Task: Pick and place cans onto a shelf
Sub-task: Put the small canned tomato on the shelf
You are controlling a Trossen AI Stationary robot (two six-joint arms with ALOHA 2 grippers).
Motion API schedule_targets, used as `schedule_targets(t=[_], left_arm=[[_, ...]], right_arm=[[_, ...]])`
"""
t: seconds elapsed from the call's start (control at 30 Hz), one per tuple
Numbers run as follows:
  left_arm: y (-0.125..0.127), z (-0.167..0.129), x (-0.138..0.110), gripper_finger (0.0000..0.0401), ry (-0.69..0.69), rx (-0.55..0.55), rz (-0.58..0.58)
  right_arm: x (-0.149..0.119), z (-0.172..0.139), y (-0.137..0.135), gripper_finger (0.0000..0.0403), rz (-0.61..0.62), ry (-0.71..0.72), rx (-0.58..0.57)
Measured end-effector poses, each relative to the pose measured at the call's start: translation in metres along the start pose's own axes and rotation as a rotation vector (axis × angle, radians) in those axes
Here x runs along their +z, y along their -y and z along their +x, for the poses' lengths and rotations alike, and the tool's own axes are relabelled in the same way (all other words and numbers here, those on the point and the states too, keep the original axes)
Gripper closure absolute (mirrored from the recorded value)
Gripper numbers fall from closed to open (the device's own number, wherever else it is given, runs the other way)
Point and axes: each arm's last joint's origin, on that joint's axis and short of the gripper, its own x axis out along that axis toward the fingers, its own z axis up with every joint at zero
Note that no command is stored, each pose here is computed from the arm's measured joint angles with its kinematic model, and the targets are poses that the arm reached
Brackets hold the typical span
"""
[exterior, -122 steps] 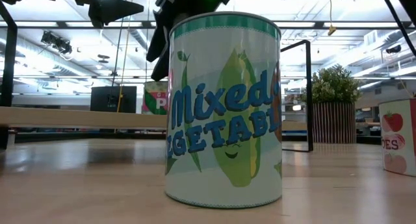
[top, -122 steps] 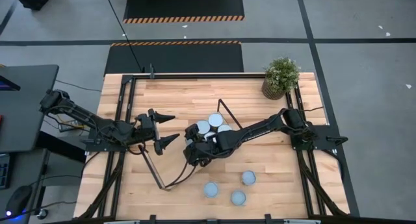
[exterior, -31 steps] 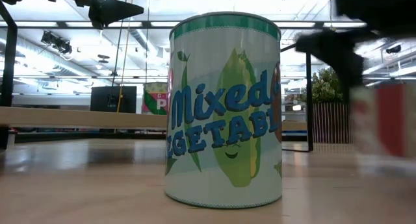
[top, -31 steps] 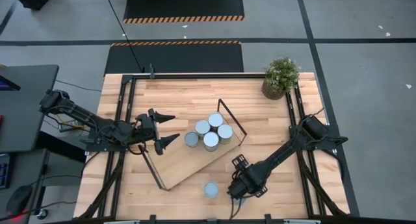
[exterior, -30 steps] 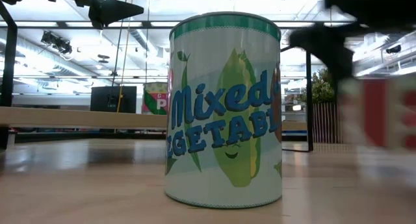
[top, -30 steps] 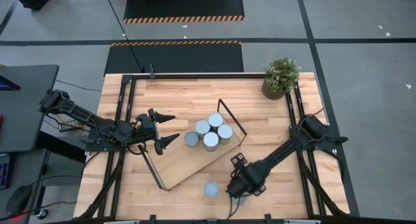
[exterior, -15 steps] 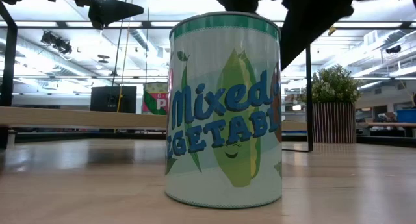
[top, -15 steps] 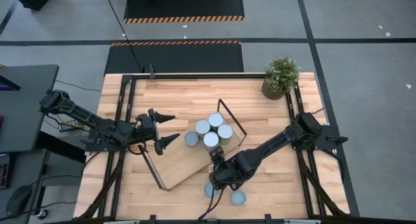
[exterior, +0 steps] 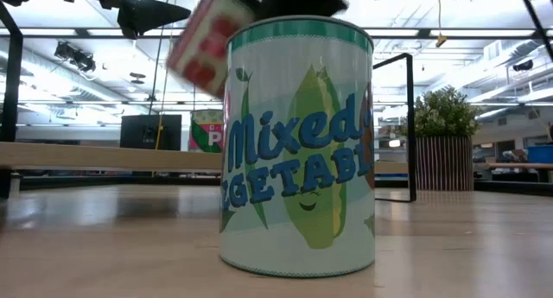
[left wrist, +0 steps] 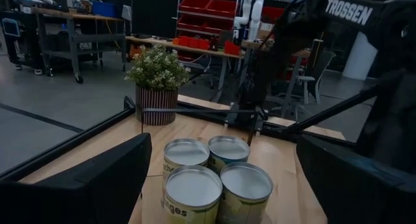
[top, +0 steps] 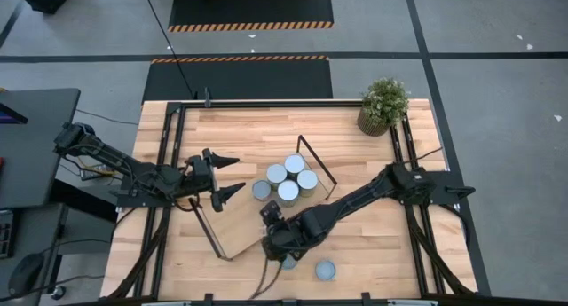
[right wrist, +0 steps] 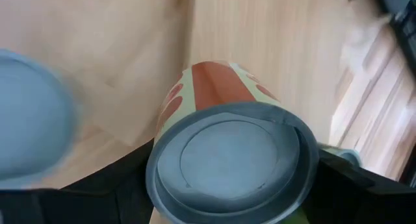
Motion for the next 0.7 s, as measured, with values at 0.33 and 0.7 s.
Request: schedule_targets(t=[0.33,0.7], left_arm=[[0.0,0.0,0.0,0.0012,-0.004,0.0,0.002],[0.0,0.0,0.0,0.0012,-0.003,0.0,0.001]], right_arm=[[-0.001,0.043,0.019,0.0094,0.013,-0.155,0.015],[-0.01,0.048,0.029,0.0065,0.075,-0.205,0.019]])
